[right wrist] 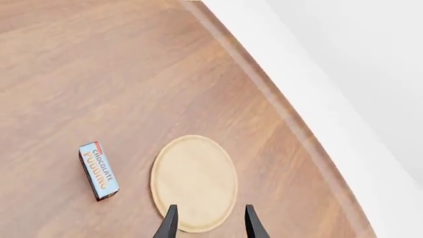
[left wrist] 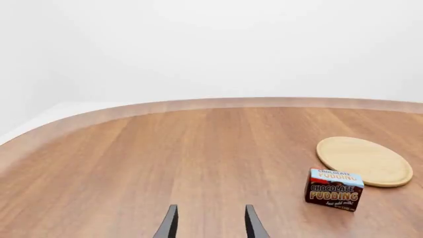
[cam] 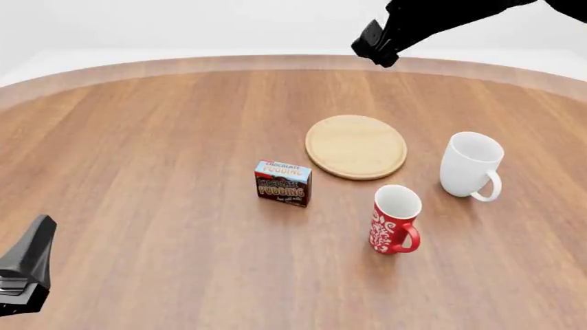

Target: Put the chocolate pudding to the left of the plate.

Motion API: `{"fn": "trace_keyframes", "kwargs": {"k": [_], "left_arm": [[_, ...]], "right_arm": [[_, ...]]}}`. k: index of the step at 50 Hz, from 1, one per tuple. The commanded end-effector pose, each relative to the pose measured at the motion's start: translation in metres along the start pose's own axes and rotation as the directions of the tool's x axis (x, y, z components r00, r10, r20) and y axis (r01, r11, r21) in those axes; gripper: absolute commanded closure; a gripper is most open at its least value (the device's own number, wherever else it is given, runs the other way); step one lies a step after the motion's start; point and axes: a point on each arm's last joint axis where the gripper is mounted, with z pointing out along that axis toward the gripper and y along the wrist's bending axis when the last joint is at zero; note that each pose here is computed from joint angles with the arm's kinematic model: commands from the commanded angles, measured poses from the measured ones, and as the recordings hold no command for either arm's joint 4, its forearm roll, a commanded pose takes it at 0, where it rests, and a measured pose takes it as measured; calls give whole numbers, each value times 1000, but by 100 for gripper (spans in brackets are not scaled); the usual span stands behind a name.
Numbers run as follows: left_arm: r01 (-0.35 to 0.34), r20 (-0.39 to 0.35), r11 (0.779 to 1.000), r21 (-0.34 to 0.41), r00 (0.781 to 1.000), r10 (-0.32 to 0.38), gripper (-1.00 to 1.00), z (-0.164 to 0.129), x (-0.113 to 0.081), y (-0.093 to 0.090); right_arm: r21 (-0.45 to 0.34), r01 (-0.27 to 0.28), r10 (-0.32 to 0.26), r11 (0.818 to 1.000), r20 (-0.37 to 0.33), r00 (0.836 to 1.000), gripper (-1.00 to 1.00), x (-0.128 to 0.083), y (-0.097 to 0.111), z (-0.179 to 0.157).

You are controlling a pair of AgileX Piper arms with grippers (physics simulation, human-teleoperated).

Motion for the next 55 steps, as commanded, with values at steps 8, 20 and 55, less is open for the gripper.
{"fn": "trace_keyframes", "kwargs": {"k": [8, 20, 55], "left_arm": [[0, 0, 1000, 0, 1000, 0, -100, 0, 0, 0], [0, 0, 1000, 0, 1000, 0, -100, 0, 0, 0], [0, 0, 1000, 0, 1000, 0, -100, 0, 0, 0]], "right_arm": [[-91, 13, -19, 996, -67, 998, -100, 14, 30, 27], [-139, 32, -42, 990, -68, 997, -100, 12, 50, 40], [-252, 48, -81, 967, -123, 989, -100, 29, 100, 68]]}}
